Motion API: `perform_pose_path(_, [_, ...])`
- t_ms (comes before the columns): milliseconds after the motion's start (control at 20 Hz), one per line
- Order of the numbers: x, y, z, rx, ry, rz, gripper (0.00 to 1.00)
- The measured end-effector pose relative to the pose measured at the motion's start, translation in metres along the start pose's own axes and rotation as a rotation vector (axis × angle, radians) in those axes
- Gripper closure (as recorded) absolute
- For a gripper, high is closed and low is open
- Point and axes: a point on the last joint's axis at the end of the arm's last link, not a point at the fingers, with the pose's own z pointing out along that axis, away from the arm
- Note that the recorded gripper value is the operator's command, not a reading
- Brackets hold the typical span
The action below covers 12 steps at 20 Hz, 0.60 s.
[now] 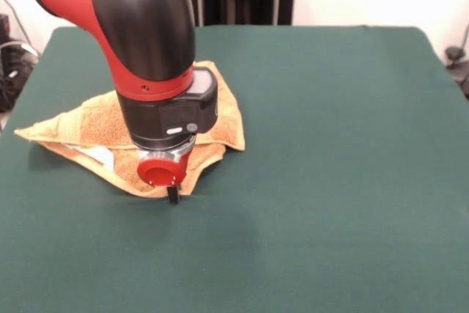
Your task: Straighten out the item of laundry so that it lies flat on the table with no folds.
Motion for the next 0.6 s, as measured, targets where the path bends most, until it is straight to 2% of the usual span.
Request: perform_pose_path(600, [-0.0019,0.0067,0.0011,0.025,0.019,-0.011,1.00])
